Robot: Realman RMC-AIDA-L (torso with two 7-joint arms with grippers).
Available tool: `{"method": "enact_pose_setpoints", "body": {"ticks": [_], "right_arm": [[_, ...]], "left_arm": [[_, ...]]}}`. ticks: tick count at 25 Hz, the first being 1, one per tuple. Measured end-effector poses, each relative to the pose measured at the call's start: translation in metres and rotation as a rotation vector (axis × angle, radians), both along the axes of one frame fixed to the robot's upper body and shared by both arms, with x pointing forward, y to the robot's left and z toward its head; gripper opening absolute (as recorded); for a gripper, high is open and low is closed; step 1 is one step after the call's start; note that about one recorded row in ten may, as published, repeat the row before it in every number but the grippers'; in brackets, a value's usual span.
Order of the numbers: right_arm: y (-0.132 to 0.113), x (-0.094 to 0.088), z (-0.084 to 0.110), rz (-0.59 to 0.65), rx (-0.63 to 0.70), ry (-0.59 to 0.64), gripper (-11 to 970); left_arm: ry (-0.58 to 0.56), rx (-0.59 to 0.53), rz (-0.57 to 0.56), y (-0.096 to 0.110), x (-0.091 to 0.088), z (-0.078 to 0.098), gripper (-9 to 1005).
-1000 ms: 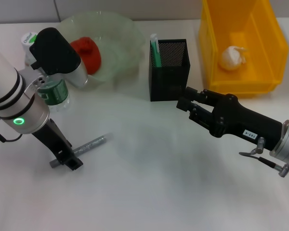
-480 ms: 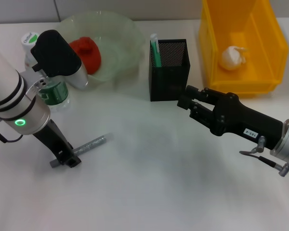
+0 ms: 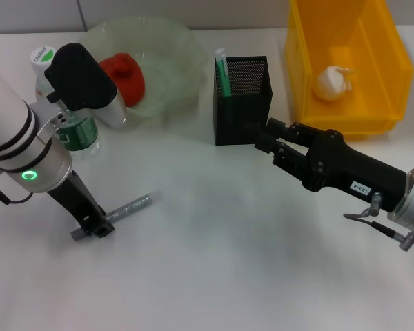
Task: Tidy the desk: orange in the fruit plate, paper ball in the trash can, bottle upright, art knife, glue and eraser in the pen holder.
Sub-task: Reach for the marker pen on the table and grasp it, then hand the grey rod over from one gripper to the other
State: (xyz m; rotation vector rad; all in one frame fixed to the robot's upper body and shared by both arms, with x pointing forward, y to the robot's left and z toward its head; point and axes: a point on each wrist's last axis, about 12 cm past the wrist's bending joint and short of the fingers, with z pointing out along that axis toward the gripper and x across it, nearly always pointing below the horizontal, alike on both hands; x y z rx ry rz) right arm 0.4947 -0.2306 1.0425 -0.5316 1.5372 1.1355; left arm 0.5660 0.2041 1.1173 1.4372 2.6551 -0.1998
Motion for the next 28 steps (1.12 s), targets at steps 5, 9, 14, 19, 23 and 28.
{"method": "enact_pose_setpoints", "body": {"ticks": [5, 9, 14, 19, 23, 28], "right_arm": [[0.000, 0.000, 0.000, 0.000, 0.000, 0.000, 367], [0.000, 0.000, 0.000, -0.001, 0.001, 0.000, 367], [0.000, 0.000, 0.000, -0.001, 0.001, 0.000, 366], [0.000, 0.000, 0.000, -0.001, 0.001, 0.000, 366], [-0.001, 0.000, 0.000, -0.002, 0.000, 0.001, 366], [-0.004, 0.001, 0.001, 0.002, 0.029, 0.060, 367]], "left_arm": [[-0.001, 0.007, -0.001, 0.001, 0.000, -0.001, 314], [0.001, 0.016, -0.002, 0.001, 0.000, -0.002, 291], [0.001, 0.018, -0.004, 0.001, 0.000, -0.002, 245], [0.002, 0.023, -0.011, 0.000, 0.000, -0.003, 216], [-0.009, 0.021, -0.015, -0.001, -0.001, -0.001, 193], [-0.089, -0.011, -0.039, -0.004, 0.000, 0.013, 193]]}}
